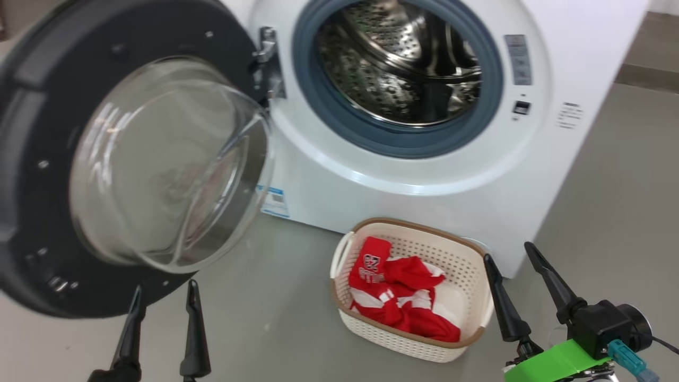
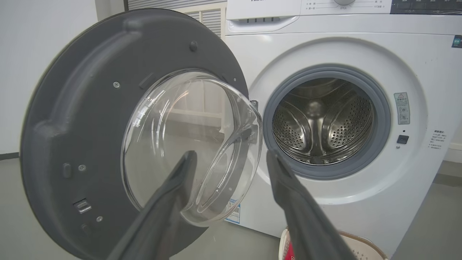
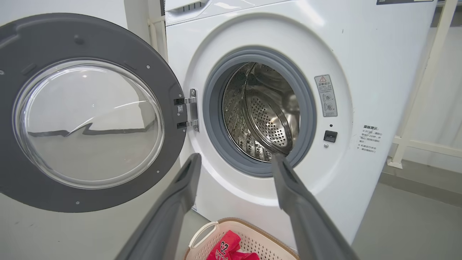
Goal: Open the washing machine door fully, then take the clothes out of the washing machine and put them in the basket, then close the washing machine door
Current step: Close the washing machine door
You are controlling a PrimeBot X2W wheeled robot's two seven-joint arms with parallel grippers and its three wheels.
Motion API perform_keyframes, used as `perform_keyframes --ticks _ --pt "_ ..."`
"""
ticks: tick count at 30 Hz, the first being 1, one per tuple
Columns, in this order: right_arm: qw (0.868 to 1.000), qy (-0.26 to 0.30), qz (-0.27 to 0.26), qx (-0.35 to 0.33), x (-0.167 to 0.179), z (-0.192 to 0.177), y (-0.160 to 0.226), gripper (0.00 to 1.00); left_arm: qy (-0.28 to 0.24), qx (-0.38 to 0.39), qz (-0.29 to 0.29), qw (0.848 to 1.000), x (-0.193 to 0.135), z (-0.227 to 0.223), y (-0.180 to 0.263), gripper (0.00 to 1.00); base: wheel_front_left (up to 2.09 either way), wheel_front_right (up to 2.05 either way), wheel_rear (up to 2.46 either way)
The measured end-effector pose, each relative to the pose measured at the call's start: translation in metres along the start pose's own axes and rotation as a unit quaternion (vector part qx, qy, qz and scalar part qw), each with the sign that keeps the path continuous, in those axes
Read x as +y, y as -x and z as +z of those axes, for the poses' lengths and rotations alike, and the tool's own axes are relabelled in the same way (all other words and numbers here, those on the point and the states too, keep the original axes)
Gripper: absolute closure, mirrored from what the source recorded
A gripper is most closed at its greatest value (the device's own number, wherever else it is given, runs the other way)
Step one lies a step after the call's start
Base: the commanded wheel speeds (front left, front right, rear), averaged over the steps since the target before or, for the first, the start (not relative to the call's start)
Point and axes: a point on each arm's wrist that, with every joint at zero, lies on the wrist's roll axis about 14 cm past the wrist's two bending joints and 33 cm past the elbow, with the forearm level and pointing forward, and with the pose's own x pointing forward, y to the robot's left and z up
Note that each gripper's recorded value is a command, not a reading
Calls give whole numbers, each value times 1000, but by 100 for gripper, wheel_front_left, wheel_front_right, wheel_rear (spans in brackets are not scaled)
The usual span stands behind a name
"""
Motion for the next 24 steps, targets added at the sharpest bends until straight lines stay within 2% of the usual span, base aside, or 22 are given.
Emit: perform_keyframes --ticks 13,24 --pt "994 -17 106 12 68 -12 -28 0 -35 10 95 995 56 4 30 0 0 0 0" --pt "989 -29 143 25 90 -26 -43 0 -50 22 140 989 73 1 41 0 0 0 0"
